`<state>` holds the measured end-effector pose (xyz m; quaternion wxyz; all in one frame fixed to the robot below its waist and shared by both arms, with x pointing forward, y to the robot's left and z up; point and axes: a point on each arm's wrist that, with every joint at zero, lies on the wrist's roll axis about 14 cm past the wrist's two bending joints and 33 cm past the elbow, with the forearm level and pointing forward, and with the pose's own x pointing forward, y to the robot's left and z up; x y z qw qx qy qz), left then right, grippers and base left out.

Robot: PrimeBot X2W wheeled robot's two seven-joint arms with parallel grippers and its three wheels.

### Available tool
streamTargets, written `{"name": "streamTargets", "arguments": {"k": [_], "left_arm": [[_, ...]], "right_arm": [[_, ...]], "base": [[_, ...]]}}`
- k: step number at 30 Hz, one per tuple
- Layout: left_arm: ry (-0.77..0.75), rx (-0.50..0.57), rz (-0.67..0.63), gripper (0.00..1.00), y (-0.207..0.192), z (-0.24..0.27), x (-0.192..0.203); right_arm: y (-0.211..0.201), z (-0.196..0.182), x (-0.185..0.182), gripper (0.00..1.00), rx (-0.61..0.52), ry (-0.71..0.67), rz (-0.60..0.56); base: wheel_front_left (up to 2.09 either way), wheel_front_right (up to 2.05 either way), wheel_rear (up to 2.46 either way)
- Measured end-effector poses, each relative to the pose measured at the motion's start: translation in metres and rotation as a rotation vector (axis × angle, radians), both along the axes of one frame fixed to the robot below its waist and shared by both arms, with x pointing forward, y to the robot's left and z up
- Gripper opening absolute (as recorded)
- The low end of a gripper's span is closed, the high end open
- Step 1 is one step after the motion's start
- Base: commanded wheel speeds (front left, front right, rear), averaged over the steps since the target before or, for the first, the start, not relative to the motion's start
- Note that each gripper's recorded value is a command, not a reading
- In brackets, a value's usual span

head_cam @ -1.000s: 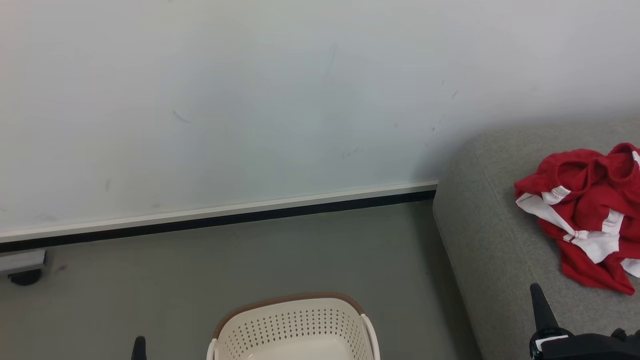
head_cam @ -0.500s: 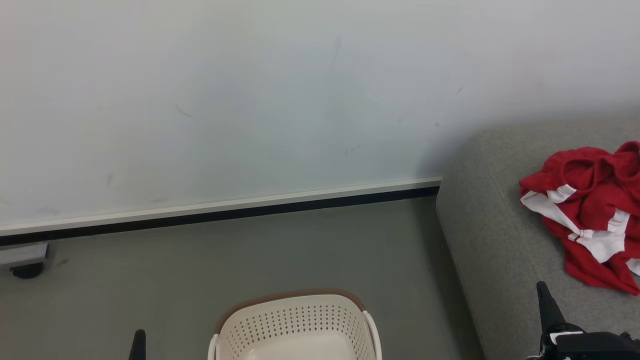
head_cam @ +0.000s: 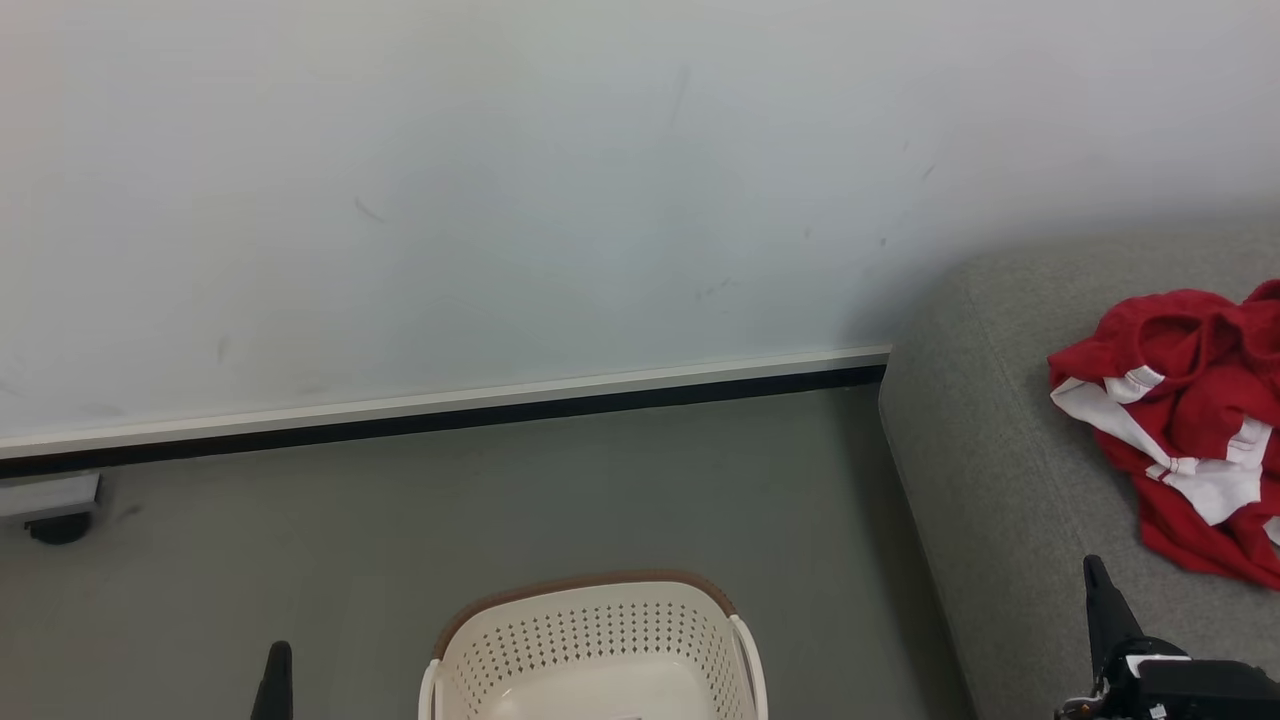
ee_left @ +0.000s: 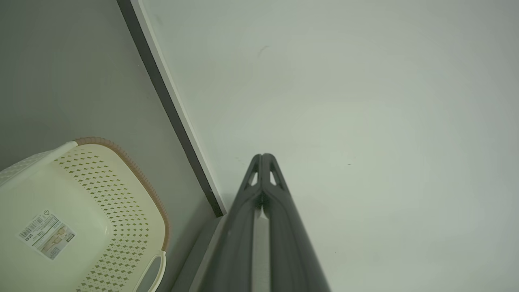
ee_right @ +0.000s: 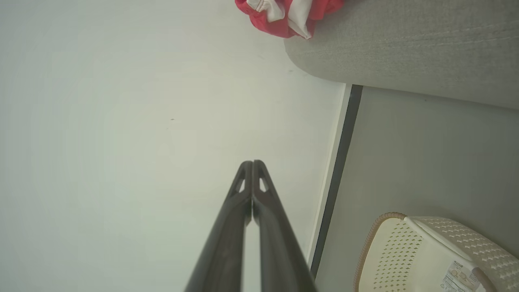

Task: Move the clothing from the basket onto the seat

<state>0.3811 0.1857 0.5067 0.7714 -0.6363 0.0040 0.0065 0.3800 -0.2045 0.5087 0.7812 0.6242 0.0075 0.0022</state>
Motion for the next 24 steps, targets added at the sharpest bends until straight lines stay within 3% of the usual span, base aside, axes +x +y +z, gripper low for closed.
{"name": "streamTargets", "arguments": {"k": [24], "left_arm": [[-0.006,-0.181,-0.004,0.0,0.0024,-0.0015,0.008]], "right_arm": [[-0.0062,-0.0024,0.0091,0.0,0.206,0.001,-0.014]], "base": [[0.0,0.0,0.0]]}}
